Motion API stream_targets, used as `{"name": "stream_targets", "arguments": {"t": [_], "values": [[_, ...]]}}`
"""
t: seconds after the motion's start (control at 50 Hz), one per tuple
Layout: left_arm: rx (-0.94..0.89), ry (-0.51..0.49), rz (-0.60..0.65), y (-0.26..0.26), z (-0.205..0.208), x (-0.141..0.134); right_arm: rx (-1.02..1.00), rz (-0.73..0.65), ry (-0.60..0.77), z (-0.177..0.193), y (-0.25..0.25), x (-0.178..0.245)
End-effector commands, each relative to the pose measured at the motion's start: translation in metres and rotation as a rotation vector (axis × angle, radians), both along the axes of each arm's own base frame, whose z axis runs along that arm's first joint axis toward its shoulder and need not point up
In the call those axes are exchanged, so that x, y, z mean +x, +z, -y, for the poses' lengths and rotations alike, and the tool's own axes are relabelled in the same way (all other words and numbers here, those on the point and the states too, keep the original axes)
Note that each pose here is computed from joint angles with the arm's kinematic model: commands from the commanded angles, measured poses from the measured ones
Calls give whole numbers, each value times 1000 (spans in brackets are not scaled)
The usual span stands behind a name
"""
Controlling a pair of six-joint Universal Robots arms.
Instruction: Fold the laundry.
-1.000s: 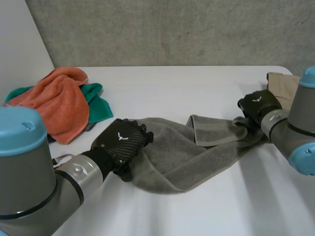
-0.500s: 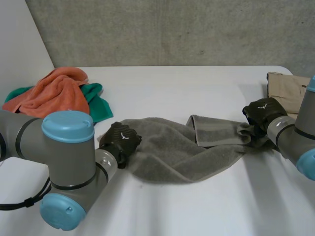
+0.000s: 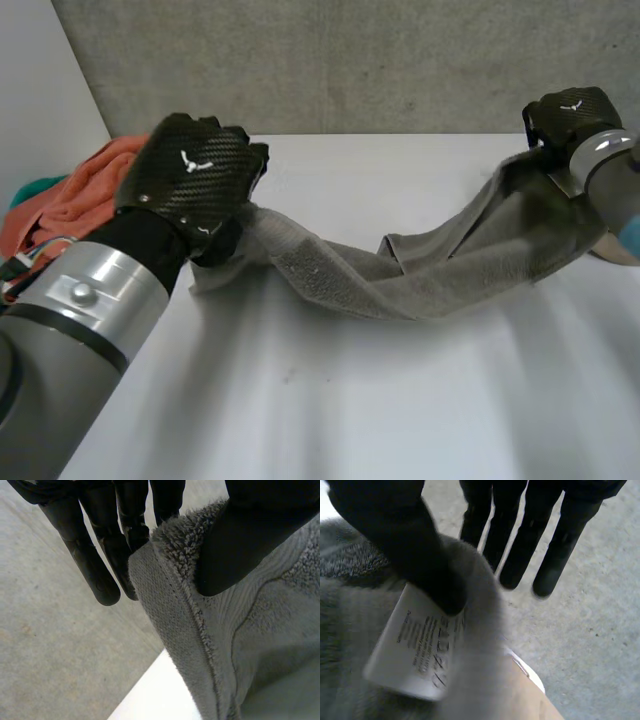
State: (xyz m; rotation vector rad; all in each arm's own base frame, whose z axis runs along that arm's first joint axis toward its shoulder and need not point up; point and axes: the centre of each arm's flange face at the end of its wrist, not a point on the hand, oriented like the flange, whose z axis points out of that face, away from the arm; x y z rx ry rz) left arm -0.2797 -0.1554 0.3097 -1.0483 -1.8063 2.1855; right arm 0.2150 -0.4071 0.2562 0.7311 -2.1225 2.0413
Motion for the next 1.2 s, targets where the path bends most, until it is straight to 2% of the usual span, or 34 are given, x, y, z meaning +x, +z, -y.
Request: {"name": "stream_targets", "arguments": {"t": [0.02, 0.08, 0.2, 0.32, 0.4, 0.46, 0.48, 0.56, 0.64, 0.76, 0.86, 1.0, 1.08, 1.2], "values": [[24, -6, -59, 4, -1, 0, 51, 93, -43, 28, -41, -7], [31, -8, -88, 7, 3, -2, 58, 88, -40, 17, -29, -7], [2, -9, -124, 22, 13, -11, 121, -8, -6, -40, 10, -17], [-38, -12, -168, 41, 20, -16, 325, -81, 111, -96, -12, -18], [-67, -16, -218, 57, 24, -19, 415, -27, 187, -144, -15, -24], [-81, -18, -254, 69, 27, -22, 453, 45, 183, -155, -29, -29], [-84, -20, -263, 72, 28, -22, 467, 114, 172, -159, -38, -29], [-90, -26, -290, 81, 29, -23, 439, 248, 136, -157, -55, -29], [-105, -38, -317, 91, 25, -24, 389, 316, 136, -148, -63, -27], [-127, -50, -338, 101, 21, -25, 479, 302, 127, -130, -108, -22], [-137, -50, -363, 109, 17, -25, 493, 300, 125, -118, -121, -18], [-150, -42, -382, 115, 15, -25, 456, 326, 193, -127, -121, 10], [-150, -48, -384, 116, 12, -26, 409, 365, 162, -121, -117, 12], [-145, -27, -379, 114, 13, -21, 306, 317, 68, -107, -96, 6]]}}
